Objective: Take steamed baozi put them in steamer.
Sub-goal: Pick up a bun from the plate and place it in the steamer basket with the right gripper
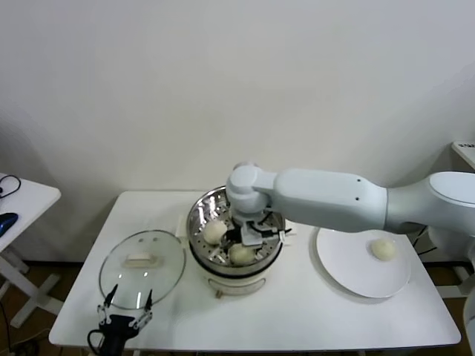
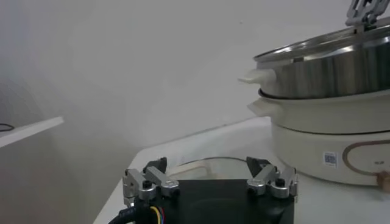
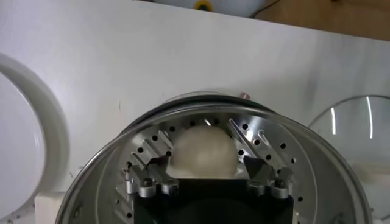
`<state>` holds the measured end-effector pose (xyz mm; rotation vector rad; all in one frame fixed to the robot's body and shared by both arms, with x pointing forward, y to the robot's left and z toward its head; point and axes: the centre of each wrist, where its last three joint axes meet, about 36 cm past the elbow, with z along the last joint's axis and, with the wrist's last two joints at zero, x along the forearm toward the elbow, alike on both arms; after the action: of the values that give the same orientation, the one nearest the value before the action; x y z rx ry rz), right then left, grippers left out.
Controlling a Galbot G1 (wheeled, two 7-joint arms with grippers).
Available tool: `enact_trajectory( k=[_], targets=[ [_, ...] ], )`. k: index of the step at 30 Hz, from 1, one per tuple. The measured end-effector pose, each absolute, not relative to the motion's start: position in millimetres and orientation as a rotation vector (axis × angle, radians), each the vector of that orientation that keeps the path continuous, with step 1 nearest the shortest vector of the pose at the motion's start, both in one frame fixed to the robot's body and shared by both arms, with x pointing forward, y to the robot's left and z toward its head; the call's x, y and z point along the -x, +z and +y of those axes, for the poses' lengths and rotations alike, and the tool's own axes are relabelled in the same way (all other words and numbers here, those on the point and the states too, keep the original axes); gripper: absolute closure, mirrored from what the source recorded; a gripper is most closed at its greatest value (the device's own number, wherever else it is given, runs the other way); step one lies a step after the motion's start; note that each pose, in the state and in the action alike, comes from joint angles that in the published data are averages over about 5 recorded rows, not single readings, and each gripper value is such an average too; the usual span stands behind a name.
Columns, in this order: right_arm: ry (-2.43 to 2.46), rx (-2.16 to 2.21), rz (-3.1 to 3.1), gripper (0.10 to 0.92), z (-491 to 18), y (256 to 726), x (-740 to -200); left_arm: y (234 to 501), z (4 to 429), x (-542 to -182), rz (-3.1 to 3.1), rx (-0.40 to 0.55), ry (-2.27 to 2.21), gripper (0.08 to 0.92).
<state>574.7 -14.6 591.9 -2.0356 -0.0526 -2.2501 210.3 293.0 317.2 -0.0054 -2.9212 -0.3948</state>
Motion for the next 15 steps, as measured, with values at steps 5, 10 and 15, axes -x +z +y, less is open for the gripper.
enact_trajectory(
  k=[5, 10, 15],
  targets=[
    [-2.246, 2.018, -0.051, 0.199, -18, 599, -578, 317, 293, -210, -2.921, 0.006, -0.395, 0.177],
    [-2.249, 1.994, -0.038, 0.199, -24, 615, -581, 317, 293, -210, -2.92, 0.006, -0.396, 0.177],
    [-2.279, 1.987, 0.028, 0.2, -40, 636, -587, 318, 294, -212, -2.926, 0.008, -0.399, 0.177]
  ],
)
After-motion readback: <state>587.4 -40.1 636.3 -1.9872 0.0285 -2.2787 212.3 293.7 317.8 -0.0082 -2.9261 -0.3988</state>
